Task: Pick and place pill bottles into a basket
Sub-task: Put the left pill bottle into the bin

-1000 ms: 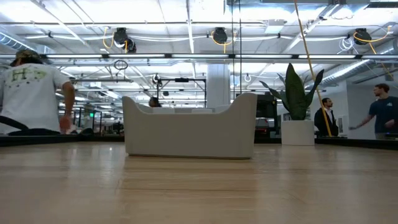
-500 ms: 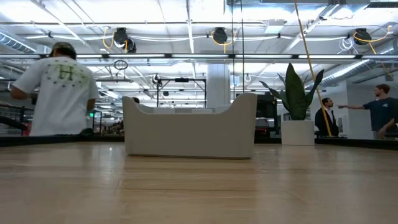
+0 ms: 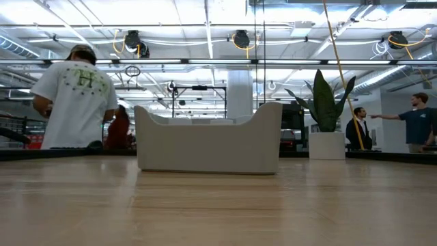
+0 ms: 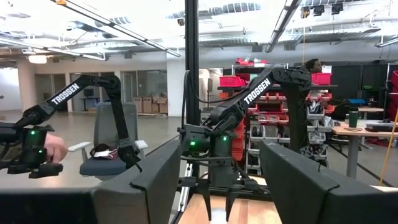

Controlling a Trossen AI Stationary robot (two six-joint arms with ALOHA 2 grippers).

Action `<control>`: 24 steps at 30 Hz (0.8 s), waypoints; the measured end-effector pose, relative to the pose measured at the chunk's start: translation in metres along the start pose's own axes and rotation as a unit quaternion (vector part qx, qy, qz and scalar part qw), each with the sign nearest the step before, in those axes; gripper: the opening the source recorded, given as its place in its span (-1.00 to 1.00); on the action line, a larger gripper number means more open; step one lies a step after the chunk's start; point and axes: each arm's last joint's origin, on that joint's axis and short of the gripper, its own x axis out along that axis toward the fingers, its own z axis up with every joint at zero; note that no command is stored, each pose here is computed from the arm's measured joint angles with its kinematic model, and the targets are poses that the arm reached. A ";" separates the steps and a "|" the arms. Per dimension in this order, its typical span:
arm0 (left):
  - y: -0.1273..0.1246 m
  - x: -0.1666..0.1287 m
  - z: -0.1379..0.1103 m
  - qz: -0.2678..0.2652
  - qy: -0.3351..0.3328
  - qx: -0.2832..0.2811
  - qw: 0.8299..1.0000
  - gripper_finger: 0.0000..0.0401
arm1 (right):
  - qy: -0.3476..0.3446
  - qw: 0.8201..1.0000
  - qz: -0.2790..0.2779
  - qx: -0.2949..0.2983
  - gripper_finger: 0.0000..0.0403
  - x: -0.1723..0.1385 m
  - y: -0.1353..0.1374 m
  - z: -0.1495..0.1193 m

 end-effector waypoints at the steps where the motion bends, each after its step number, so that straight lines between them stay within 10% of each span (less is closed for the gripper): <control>1: 0.000 0.000 0.002 0.001 -0.003 0.003 1.000 -0.15 | 0.000 1.000 0.000 0.000 0.05 0.000 0.000 0.000; 24: 0.029 -0.046 0.046 -0.057 -0.070 0.030 0.995 -0.14 | 0.000 1.000 0.000 0.002 0.05 0.000 0.000 0.000</control>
